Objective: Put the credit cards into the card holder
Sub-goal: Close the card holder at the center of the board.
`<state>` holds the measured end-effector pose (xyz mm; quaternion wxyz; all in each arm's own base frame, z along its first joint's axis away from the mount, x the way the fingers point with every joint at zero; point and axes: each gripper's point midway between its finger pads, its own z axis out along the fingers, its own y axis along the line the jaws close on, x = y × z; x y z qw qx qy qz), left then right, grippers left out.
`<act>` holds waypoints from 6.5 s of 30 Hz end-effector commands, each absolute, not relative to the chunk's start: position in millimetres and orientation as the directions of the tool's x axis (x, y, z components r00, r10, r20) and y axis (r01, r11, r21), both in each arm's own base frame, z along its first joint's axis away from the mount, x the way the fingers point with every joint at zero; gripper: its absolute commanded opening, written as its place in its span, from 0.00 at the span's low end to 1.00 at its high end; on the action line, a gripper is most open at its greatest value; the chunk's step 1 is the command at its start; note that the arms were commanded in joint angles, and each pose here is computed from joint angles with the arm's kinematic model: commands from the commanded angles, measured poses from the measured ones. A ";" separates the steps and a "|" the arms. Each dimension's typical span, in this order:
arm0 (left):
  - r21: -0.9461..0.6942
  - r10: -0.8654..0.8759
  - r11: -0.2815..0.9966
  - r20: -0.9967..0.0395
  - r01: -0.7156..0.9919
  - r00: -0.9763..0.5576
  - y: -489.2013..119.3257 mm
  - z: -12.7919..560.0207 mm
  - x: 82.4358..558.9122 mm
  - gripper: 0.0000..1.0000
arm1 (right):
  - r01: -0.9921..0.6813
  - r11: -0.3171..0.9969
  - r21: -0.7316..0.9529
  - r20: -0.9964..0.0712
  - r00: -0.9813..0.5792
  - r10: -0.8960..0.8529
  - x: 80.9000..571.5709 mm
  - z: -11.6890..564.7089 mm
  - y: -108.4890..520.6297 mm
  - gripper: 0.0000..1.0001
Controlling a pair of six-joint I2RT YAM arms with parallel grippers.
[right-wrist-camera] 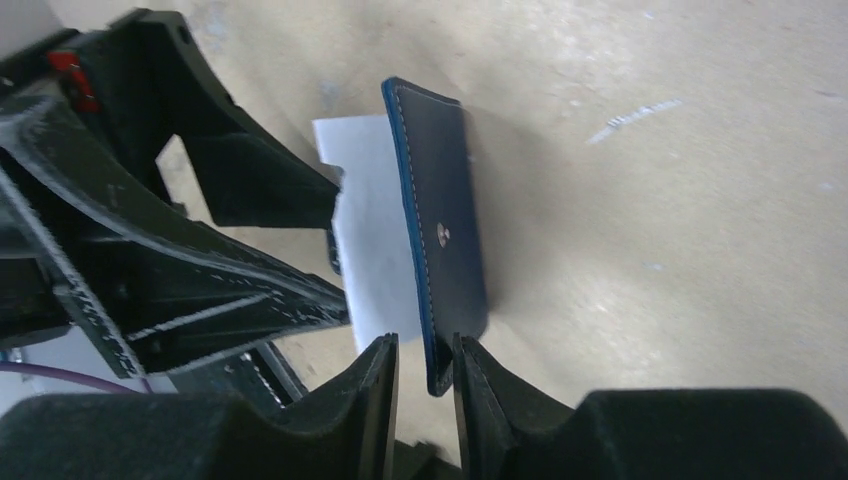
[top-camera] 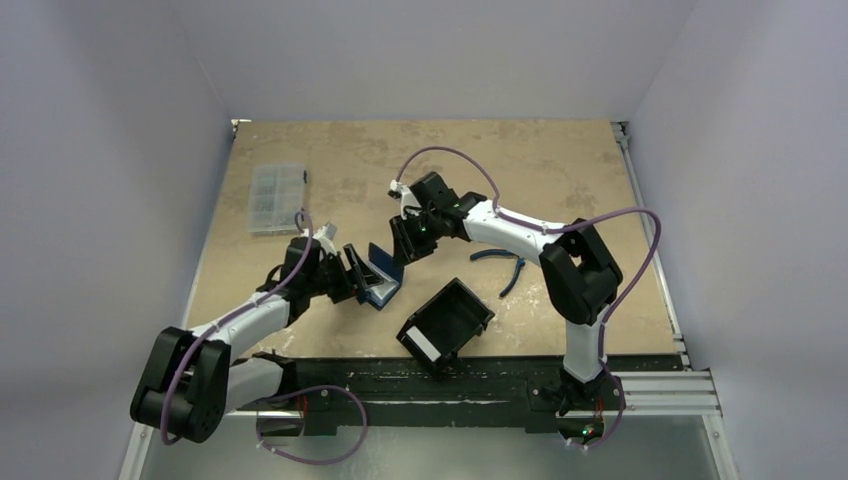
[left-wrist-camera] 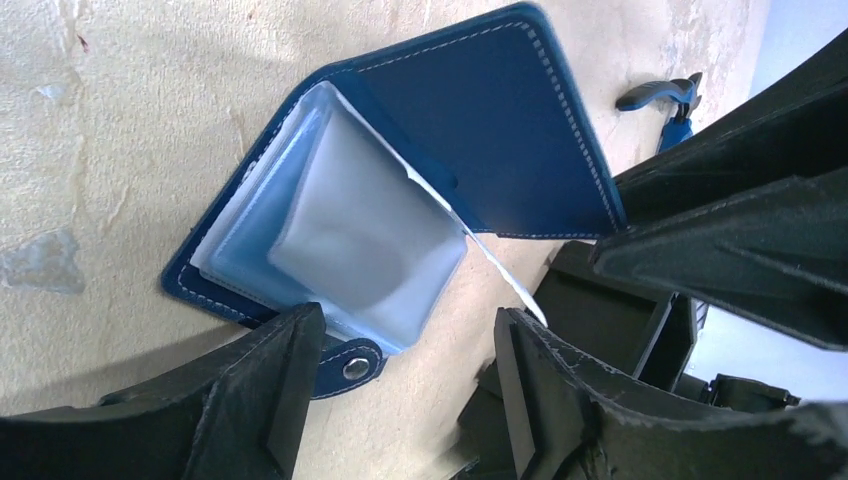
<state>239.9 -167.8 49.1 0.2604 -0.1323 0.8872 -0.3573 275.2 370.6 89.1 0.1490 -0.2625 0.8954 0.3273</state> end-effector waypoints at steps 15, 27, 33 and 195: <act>-0.661 -0.491 0.742 -0.425 -0.110 -0.761 -143.2 67.4 230.3 0.57 | -0.504 0.487 0.713 -0.367 -0.861 -0.352 231.5 83.3 416.1 0.43; -0.643 -0.554 0.746 -0.453 -0.175 -0.699 -127.7 96.9 232.3 0.59 | -0.475 0.514 0.714 -0.324 -0.875 -0.359 228.8 50.4 413.5 0.46; -0.633 -0.582 0.739 -0.428 -0.230 -0.692 -123.2 86.7 229.5 0.61 | -0.491 0.517 0.701 -0.345 -0.868 -0.357 230.9 55.8 412.7 0.46; -0.757 -0.627 0.581 -0.182 -0.299 -0.757 -149.1 38.1 211.2 0.06 | -0.730 0.577 0.365 -0.587 -0.662 -0.466 306.3 91.9 428.9 0.00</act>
